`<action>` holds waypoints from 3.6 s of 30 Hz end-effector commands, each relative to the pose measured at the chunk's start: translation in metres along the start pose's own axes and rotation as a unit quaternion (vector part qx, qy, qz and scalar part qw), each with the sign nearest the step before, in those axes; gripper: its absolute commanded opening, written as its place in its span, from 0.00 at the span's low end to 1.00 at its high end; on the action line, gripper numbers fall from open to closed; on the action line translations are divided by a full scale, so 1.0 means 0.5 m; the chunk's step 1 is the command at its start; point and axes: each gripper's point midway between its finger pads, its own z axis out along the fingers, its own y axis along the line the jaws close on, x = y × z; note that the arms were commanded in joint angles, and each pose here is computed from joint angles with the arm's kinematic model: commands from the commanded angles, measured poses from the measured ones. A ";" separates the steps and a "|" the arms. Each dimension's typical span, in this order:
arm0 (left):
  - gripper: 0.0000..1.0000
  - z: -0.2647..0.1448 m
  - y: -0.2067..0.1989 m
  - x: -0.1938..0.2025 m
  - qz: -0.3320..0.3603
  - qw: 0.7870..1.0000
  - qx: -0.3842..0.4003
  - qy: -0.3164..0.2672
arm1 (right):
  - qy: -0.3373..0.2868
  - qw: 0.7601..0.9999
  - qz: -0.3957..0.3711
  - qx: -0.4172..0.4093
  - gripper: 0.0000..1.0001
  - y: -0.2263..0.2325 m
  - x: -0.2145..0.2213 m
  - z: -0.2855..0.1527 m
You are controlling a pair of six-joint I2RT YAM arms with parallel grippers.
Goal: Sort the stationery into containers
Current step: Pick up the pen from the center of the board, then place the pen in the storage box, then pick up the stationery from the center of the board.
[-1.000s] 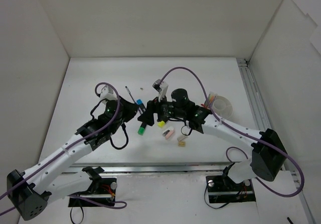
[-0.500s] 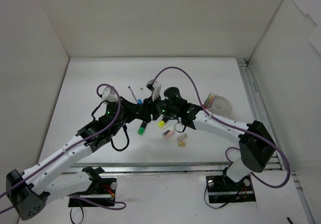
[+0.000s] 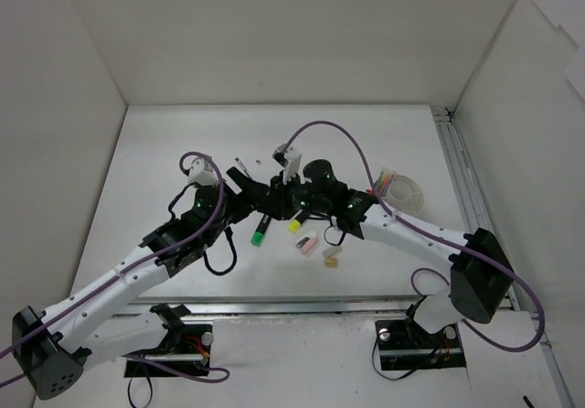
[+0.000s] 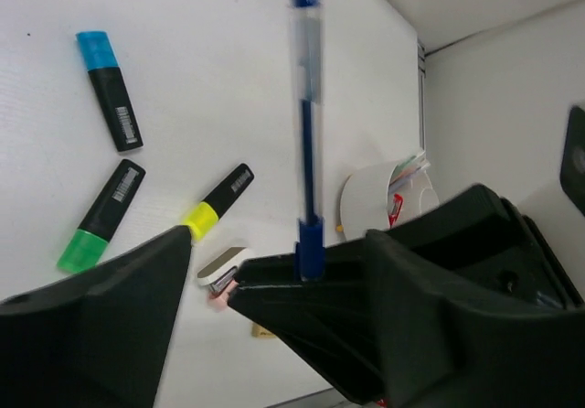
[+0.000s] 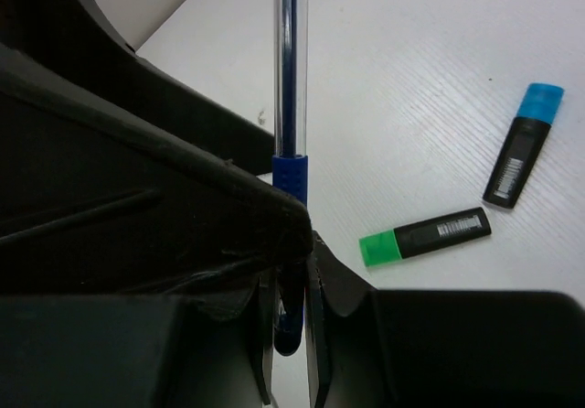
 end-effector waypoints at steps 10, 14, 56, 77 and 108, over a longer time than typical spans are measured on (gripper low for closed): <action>1.00 -0.045 -0.008 -0.047 0.076 0.996 0.015 -0.034 | 0.119 0.970 0.070 0.200 0.00 -0.111 0.018 -0.228; 1.00 -0.071 0.023 -0.091 0.083 0.994 -0.004 -0.078 | 0.215 0.925 0.134 0.282 0.00 -0.138 0.078 -0.347; 1.00 -0.004 0.161 -0.147 0.076 0.992 -0.084 -0.062 | 0.296 0.701 0.544 0.353 0.00 -0.235 0.154 -0.596; 1.00 -0.013 0.150 -0.149 0.083 0.993 -0.071 -0.049 | 0.187 0.765 0.483 0.382 0.83 -0.335 0.067 -0.571; 1.00 0.283 0.186 -0.046 0.097 0.961 -0.229 0.123 | -0.207 0.824 0.191 0.492 0.98 -0.337 -0.111 -0.622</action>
